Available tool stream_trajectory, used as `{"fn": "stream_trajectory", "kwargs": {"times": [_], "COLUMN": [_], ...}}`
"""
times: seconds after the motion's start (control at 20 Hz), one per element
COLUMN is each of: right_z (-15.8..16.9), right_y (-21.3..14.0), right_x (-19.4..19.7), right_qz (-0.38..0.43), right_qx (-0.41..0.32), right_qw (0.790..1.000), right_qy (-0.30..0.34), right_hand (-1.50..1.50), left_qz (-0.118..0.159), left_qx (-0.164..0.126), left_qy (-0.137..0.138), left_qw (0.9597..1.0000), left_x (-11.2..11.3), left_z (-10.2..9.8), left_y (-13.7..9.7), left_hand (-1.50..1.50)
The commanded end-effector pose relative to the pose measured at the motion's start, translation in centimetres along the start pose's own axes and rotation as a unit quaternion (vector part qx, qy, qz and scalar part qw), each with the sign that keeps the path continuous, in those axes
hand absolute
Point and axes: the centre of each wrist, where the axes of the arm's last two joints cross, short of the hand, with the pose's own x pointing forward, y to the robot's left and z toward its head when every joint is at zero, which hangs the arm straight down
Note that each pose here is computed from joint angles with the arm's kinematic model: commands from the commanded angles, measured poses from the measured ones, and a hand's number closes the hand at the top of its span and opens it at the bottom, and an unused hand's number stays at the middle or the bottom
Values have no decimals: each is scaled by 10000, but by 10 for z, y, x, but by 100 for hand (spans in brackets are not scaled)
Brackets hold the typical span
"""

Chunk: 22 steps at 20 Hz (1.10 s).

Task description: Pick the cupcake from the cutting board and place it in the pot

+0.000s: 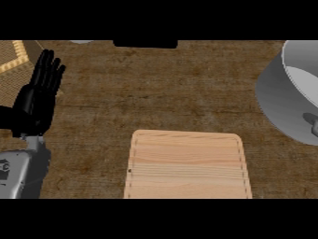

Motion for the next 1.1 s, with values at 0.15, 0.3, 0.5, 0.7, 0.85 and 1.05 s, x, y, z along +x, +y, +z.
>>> {"fn": "stream_trajectory", "kwargs": {"times": [0.15,0.3,0.5,0.7,0.85,1.05], "right_z": [0,-4,-8,-9,-10,-1], "right_y": [10,16,21,-10,-16,-56], "right_x": [-8,2,9,-9,-11,-38], "right_qz": [-563,-1092,-2051,-2731,-3293,-3587], "right_qx": [658,296,-135,-318,-378,-1003], "right_qw": [9956,9903,9754,9610,9434,9280], "right_qy": [-367,-804,-801,-283,-146,-123], "right_hand": [-150,-150,-150,-150,-150,-150], "left_qz": [29,-42,-8,-57,-12,9], "left_qx": [-141,-55,63,-75,101,-11], "left_qy": [8,-45,-59,-28,3,-80], "left_qw": [9999,10000,10000,10000,9999,10000], "left_x": [13,-3,3,4,0,4], "left_z": [5,2,-4,1,-1,4], "left_y": [3,-17,9,6,11,-11], "left_hand": [0,0,0,0,0,0]}}
